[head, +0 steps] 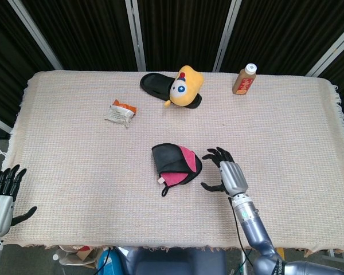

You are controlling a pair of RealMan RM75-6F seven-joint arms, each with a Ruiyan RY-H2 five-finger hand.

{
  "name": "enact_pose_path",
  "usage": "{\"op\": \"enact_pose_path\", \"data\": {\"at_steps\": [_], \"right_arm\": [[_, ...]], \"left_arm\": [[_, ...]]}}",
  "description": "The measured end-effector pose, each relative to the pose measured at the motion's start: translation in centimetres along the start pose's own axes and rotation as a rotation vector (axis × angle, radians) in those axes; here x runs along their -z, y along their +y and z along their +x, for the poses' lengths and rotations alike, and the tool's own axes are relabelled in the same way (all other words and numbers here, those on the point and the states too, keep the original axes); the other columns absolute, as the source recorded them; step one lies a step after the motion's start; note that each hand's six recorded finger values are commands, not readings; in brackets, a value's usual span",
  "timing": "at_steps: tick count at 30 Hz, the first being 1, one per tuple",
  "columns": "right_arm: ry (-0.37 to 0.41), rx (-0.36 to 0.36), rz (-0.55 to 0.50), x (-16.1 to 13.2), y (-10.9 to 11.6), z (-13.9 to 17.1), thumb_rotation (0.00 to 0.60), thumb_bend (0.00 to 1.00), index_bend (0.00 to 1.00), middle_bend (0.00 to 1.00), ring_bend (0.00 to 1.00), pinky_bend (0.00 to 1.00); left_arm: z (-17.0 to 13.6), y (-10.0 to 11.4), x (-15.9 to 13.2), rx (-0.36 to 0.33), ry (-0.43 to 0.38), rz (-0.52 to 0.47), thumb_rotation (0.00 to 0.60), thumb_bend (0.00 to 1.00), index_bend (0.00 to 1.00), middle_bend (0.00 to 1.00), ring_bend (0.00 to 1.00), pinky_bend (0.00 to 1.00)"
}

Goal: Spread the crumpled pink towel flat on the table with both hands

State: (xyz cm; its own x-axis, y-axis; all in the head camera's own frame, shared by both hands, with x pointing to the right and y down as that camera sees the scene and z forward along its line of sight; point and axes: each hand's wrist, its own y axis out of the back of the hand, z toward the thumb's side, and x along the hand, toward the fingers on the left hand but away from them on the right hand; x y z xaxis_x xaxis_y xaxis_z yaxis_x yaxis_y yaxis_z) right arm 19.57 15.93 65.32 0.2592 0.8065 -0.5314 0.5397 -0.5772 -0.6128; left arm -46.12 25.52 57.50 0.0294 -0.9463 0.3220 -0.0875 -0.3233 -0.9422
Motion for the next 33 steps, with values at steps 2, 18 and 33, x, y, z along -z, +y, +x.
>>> {"op": "enact_pose_path", "data": {"at_steps": [2,18,33], "right_arm": [[-0.001,-0.003,-0.008,-0.6,-0.8,-0.4,0.6,0.19,0.31,0.17,0.02,0.06],[-0.045,0.133,-0.019,-1.6,-2.7,-4.2,0.6,0.28,0.59,0.24,0.07,0.09],[-0.036,0.145,-0.048,-1.4,-2.3,-3.8,0.6,0.57,0.65,0.28,0.09,0.09]], "left_arm": [[0.0,-0.1,0.2,-0.001,0.003,0.013,0.6,0.0,0.0,0.0,0.0,0.0],[0.1,-0.4,0.7,0.006,0.025,-0.003,0.6,0.0,0.0,0.0,0.0,0.0],[-0.1,-0.4,0.4,0.013,0.02,-0.01,0.6,0.0,0.0,0.0,0.0,0.0]]}}
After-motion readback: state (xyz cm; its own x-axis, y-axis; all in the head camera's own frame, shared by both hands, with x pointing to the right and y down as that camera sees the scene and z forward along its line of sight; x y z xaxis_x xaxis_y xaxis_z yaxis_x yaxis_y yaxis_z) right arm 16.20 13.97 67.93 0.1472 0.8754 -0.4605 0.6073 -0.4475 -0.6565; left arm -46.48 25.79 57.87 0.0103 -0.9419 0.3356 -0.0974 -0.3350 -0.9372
